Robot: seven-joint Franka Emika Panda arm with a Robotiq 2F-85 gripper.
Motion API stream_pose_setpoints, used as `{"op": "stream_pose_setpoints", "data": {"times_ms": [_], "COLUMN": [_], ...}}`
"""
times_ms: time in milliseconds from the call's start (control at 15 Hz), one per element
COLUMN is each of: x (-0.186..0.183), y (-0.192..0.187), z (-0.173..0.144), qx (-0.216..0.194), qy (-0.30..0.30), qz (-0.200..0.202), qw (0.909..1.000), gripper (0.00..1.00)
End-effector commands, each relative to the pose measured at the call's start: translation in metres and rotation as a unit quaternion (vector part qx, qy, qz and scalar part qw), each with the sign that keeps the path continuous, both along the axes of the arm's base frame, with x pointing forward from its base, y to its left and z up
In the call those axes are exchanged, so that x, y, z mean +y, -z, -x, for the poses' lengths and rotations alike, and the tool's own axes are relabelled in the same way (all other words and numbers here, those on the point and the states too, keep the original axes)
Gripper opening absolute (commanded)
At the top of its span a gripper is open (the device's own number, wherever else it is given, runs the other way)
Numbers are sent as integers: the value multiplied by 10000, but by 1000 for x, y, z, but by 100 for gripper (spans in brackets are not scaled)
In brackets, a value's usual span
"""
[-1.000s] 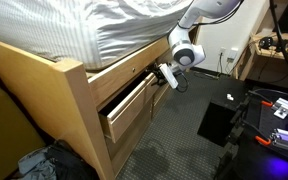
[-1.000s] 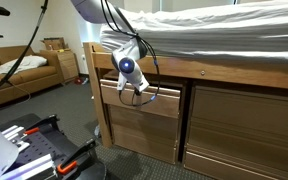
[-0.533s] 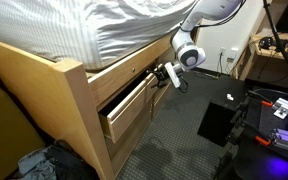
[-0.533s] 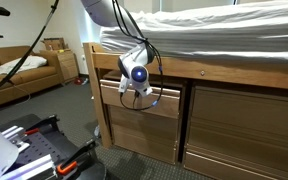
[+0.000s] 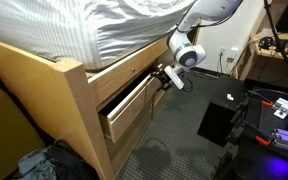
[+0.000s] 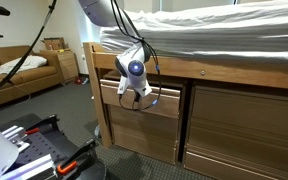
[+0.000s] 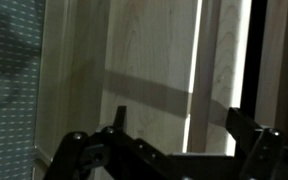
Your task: Open the top bedroom drawer fully
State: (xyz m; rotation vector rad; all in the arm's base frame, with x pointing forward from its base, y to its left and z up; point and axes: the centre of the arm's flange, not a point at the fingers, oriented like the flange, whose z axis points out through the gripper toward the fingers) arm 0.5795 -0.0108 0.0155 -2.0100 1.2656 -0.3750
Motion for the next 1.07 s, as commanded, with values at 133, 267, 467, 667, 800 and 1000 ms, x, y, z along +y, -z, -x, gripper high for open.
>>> {"op": "stream_pose_setpoints", "data": {"times_ms": [133, 267, 467, 667, 800, 1000], "x": [1, 1, 6, 5, 6, 6], "y": [-1, -1, 8, 2, 6, 5], "z": [0, 0, -1, -1, 0, 0], "qx": [14, -179, -656, -590, -585, -587], "qy": [1, 47, 103, 148, 136, 135], "qz": [35, 145, 342, 334, 354, 354], "qw": [10000, 9997, 9972, 9976, 9976, 9976], "gripper": [100, 100, 100, 100, 100, 100]}}
